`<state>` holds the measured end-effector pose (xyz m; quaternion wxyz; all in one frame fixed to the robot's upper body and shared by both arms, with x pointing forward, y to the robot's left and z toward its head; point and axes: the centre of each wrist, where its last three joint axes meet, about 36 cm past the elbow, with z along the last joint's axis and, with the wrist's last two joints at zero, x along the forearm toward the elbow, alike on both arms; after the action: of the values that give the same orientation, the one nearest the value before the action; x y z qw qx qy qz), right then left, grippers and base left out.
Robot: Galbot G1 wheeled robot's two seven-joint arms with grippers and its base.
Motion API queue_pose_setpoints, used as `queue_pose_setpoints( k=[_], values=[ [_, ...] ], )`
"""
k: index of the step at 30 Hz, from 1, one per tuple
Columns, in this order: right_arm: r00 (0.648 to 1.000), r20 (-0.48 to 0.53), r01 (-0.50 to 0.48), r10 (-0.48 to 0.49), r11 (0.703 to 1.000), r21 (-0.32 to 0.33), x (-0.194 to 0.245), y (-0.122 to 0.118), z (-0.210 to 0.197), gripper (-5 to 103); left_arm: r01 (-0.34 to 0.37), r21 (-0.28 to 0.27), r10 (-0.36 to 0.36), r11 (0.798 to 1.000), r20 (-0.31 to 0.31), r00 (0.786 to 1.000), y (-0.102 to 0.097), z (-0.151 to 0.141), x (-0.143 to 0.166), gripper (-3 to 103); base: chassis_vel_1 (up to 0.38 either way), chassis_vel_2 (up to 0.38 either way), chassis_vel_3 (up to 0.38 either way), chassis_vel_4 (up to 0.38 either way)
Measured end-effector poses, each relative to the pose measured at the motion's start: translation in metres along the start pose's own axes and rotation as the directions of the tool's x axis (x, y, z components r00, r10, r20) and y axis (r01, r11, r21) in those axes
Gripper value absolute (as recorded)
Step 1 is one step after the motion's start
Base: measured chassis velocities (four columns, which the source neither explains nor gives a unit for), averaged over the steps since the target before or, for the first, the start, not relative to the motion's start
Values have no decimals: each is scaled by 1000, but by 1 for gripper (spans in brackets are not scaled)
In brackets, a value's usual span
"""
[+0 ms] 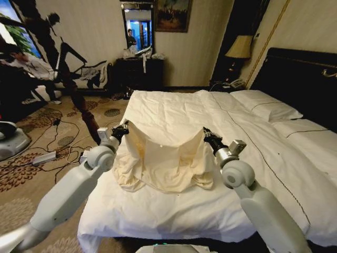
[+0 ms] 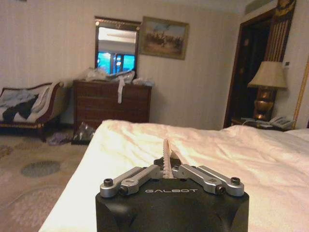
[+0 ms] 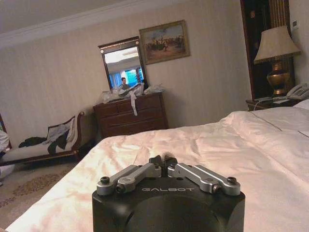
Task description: Pick up the clothes from the bed and hang them on the clothes hanger.
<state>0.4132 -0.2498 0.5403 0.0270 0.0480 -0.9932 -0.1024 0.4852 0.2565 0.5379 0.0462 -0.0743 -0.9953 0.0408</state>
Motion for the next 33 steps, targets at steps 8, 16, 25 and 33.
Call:
queue_pose_setpoints(
  k=[8,16,25,33],
  values=[
    [1000,-22,0,0,1000,18,5,-1,10,0,28,25,-27,999,-47,999,9,19,-5,0,0,0,0,0],
    [1000,-28,-3,3,1000,22,7,-2,14,0,33,40,-25,999,-181,983,18,21,0,32,0,0,0,0],
    [1000,-21,-11,12,1000,22,6,-5,11,0,22,49,-12,999,-195,981,38,16,10,64,0,0,0,0],
    [1000,-26,-12,13,999,30,8,-6,12,0,-149,512,222,846,-84,971,35,-2,38,90,0,0,0,0]
  ],
)
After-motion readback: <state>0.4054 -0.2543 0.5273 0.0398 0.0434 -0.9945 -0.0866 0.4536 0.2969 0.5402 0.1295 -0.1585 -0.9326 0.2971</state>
